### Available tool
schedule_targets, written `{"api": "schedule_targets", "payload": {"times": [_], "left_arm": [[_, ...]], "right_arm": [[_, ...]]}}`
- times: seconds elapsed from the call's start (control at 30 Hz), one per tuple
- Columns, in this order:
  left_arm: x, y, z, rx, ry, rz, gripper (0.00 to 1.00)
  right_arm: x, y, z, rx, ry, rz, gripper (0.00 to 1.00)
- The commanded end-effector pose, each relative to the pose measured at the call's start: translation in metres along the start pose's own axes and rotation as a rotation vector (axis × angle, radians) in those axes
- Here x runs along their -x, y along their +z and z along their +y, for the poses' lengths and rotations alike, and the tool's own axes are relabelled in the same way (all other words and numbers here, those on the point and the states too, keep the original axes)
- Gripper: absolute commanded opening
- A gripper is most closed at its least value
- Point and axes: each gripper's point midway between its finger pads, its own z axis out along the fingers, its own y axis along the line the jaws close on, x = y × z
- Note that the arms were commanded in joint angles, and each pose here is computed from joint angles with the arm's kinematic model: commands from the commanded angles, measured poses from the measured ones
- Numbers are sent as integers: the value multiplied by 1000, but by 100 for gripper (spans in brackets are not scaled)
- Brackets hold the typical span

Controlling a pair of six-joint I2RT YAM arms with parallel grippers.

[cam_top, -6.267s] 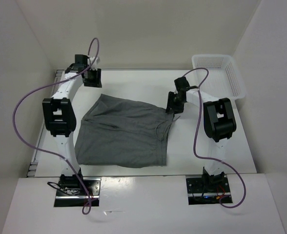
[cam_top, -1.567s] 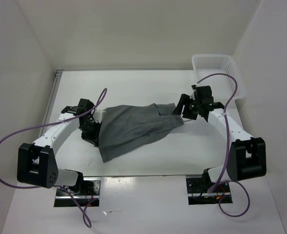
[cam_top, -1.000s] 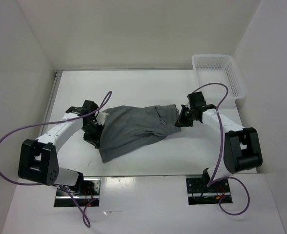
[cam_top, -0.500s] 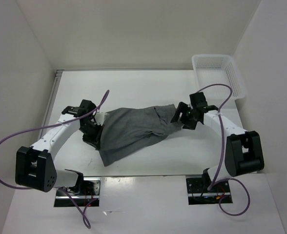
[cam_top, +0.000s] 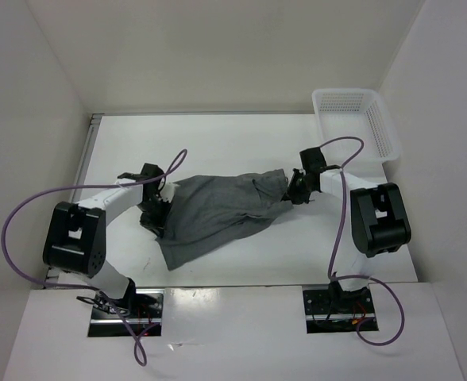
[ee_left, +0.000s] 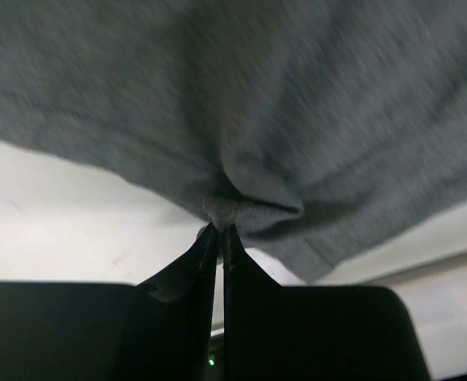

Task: Fold and stack the shorts
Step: Fold the shorts

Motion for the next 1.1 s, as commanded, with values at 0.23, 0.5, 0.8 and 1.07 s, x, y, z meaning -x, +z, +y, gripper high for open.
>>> {"api": "schedule_targets", "payload": {"times": [0.23, 0.5, 0.8, 1.07], "left_arm": [[129, -9, 107, 196, -165, -305, 3], [211, -79, 116, 174, -143, -511, 3], [141, -95, 89, 155, -150, -460, 3], [85, -80, 74, 131, -172, -329, 3]], "right_arm": [[-36, -3, 50, 200, 100, 71, 0], [-15, 8, 99, 267, 43, 62, 32], [-7, -50, 101, 272, -119, -89, 62], [-47, -46, 107, 239, -207, -1, 63]]}}
